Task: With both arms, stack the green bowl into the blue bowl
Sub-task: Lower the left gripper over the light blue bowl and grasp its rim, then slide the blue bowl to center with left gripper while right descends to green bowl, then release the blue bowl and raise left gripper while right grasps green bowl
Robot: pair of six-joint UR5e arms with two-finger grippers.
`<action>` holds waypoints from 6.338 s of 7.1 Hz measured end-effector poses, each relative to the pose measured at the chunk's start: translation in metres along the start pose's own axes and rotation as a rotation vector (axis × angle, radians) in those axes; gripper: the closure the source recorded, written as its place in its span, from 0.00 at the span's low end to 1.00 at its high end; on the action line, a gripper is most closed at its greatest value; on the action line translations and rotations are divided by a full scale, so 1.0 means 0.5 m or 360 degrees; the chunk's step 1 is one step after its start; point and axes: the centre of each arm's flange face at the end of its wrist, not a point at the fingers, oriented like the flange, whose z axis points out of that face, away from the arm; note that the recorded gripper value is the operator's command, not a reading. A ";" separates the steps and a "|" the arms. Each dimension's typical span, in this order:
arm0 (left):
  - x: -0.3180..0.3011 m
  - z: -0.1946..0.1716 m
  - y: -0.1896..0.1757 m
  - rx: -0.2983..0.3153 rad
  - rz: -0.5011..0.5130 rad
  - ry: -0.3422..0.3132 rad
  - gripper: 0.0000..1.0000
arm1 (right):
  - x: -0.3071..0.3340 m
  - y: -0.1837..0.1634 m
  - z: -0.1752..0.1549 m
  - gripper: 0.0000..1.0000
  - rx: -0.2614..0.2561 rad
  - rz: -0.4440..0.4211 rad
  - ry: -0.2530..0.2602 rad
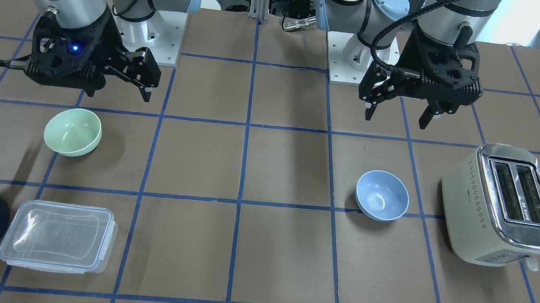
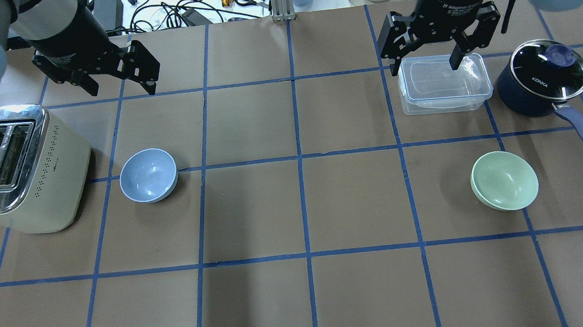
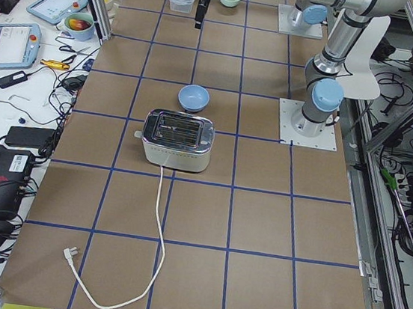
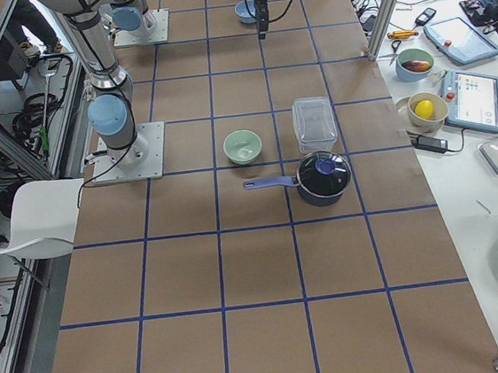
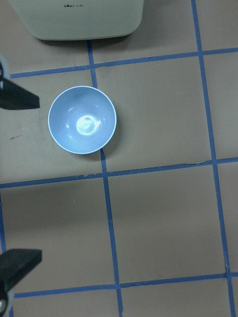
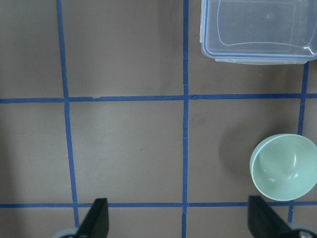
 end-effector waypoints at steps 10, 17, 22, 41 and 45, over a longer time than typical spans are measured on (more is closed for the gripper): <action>-0.057 0.351 -0.025 -0.0176 -0.0160 -0.0023 0.00 | 0.006 -0.005 0.000 0.00 0.0004 0.0009 0.0004; -0.071 0.657 0.031 -0.0186 -0.0180 -0.0056 0.85 | 0.004 -0.003 0.000 0.00 0.0001 0.0005 0.0002; 0.050 0.611 0.042 -0.0164 -0.0273 -0.0051 0.96 | 0.006 -0.005 0.003 0.00 -0.0006 0.0009 0.0003; 0.038 0.042 0.020 -0.0048 -0.0125 0.0154 0.00 | 0.594 0.148 0.617 1.00 -0.0095 -0.0071 -0.0026; 0.015 0.024 0.050 -0.0131 -0.0122 0.0020 0.00 | 0.581 0.126 0.589 1.00 -0.0061 -0.0103 -0.0020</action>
